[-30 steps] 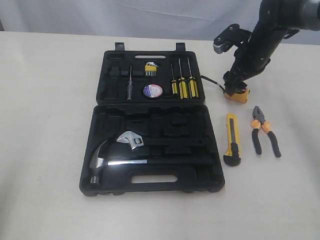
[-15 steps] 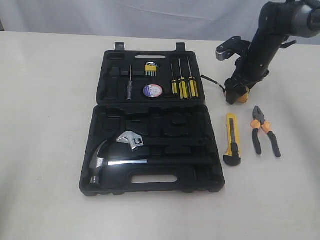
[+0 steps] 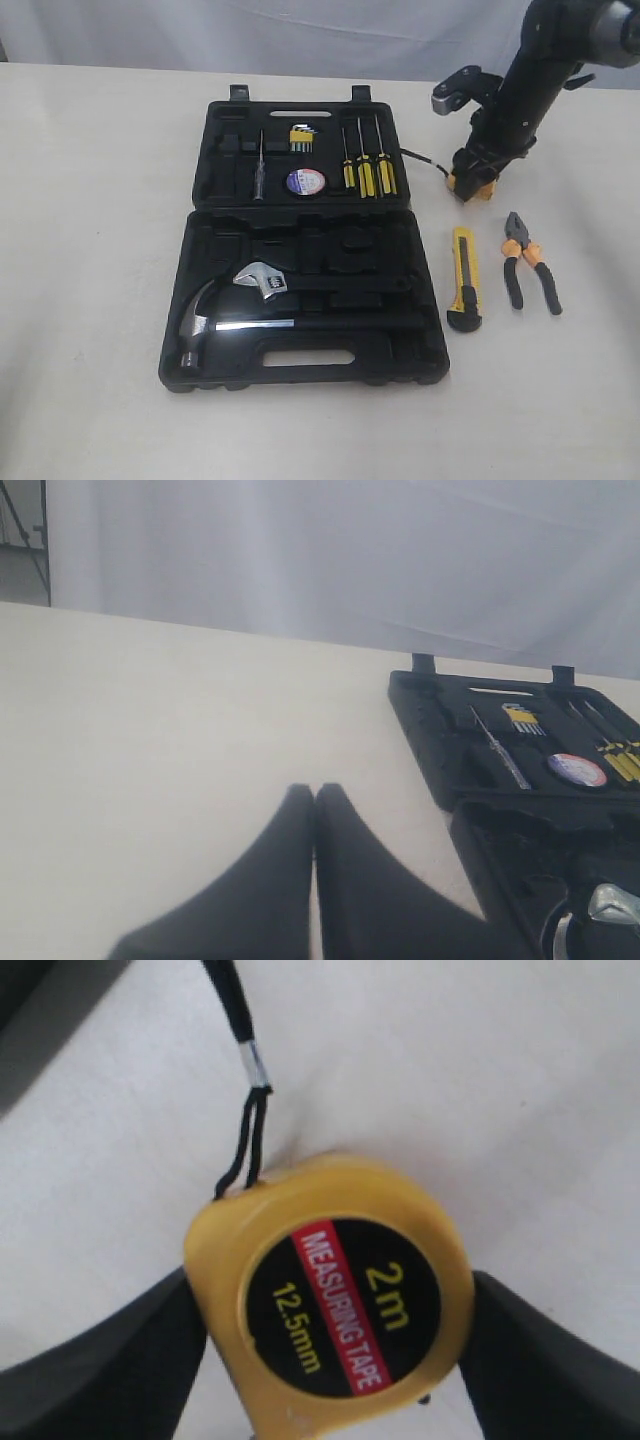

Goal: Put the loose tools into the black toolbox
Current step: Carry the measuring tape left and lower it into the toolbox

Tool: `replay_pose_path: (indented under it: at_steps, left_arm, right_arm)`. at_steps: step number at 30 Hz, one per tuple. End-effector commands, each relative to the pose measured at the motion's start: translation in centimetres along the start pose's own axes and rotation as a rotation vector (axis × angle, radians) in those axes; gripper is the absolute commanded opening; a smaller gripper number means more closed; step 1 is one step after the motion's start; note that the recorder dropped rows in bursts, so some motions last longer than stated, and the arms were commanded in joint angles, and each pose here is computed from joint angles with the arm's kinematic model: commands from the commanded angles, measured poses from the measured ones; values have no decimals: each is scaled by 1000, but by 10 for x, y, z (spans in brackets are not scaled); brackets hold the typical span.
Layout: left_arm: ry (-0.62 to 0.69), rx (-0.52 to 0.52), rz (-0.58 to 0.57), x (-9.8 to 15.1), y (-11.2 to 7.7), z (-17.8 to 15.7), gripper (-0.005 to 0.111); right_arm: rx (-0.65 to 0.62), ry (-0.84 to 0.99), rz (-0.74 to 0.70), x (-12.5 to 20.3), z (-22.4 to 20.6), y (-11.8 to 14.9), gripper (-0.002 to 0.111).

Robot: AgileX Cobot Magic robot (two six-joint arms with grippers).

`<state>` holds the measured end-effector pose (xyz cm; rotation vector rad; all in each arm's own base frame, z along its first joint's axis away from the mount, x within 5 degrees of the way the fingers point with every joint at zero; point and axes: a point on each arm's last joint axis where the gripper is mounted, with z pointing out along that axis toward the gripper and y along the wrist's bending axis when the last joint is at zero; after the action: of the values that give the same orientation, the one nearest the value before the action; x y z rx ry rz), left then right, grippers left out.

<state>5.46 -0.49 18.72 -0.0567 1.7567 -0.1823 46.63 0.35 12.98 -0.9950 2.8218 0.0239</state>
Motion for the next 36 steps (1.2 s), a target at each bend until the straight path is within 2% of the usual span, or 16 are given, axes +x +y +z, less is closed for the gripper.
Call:
replay_pose_path:
  at_steps: [1,3,9,14,20,27,36]
  left_arm:
    - [1,5,2,-1,0,0,0]
    - [1,5,2,-1,0,0,0]
    - [1,5,2,-1,0,0,0]
    - [1,5,2,-1,0,0,0]
    - [1,5,2,-1,0,0,0]
    - [1,5,2,-1,0,0,0]
    - [1,5,2,-1,0,0,0]
  right_arm:
    - [-40,-90,72,-7,-37,8,19]
    - [-74,-113,83,-13,-51,20,19]
    - [-93,-149,-132,-56,-87,104,19]
    - [-100,-166,-307,-81,-93,174,19]
    - [-59,-248,-405,-103,-90,238,19]
    - [-11,-249,-524,-112,-70,270,19]
    - [32,-268,-672,-121,-33,273,19]
